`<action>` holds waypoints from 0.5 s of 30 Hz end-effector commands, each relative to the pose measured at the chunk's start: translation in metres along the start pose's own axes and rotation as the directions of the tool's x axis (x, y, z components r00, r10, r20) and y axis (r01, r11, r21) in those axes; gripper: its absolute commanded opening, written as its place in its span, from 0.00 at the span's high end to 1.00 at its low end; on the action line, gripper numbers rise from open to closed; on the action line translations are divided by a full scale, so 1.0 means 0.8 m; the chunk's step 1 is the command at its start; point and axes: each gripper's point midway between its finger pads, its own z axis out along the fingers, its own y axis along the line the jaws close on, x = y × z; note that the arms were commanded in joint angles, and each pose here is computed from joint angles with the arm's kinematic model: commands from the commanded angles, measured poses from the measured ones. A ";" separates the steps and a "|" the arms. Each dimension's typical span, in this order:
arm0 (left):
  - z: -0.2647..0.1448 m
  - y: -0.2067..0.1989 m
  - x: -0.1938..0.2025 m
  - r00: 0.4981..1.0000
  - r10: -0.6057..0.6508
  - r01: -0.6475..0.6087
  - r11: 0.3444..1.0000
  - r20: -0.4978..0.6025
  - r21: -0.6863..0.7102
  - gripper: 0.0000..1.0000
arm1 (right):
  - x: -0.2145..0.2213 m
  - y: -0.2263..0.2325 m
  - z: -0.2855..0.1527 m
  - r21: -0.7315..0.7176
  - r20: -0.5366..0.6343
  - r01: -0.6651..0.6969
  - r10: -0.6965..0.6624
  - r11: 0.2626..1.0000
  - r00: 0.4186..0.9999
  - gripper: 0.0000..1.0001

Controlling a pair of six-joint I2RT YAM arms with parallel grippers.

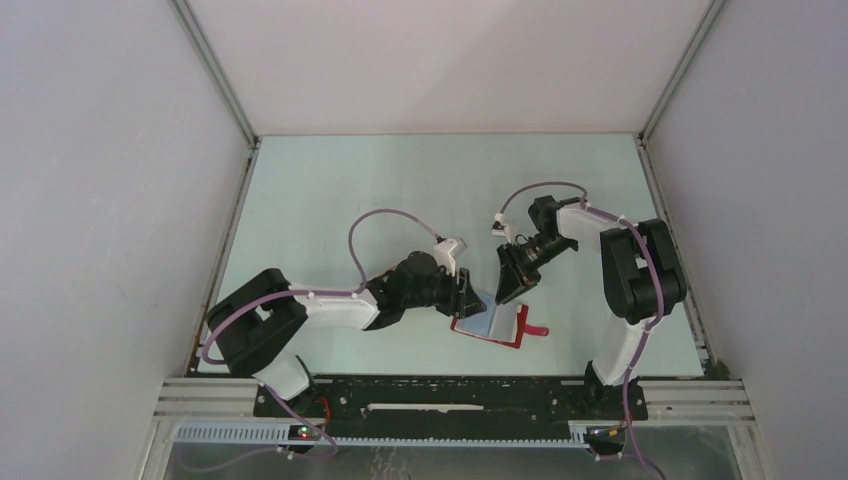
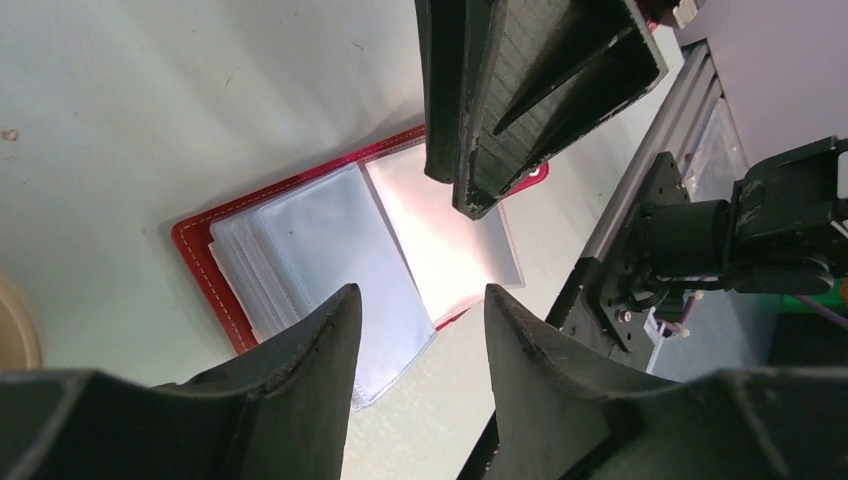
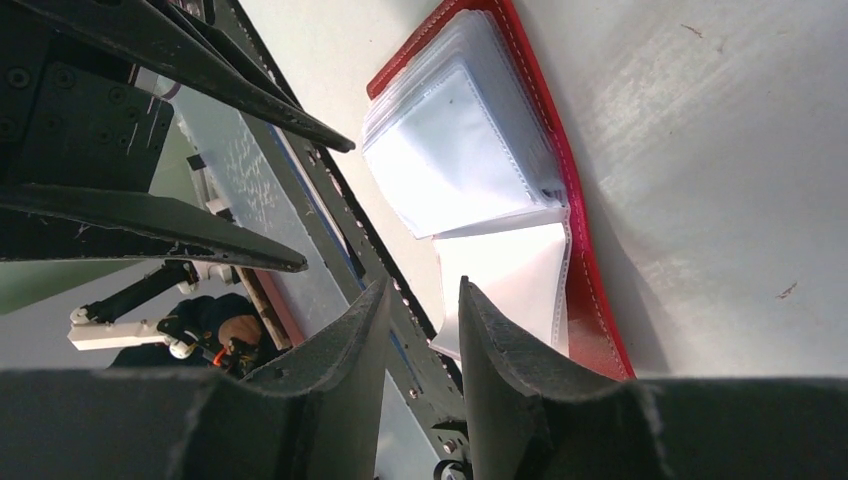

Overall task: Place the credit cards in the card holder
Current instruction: Turn over the card slot in the card holder.

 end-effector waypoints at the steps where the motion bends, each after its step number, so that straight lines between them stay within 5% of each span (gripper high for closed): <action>1: 0.003 -0.004 0.000 1.000 -0.030 0.030 0.999 0.007 0.019 0.46 | -0.008 0.000 -0.002 -0.003 0.003 0.024 -0.024 1.000 1.000 0.60; 15: 0.016 0.024 0.031 0.994 -0.064 0.057 0.996 -0.092 -0.074 0.41 | -0.006 -0.010 0.002 0.020 -0.015 0.007 -0.006 1.000 1.000 0.60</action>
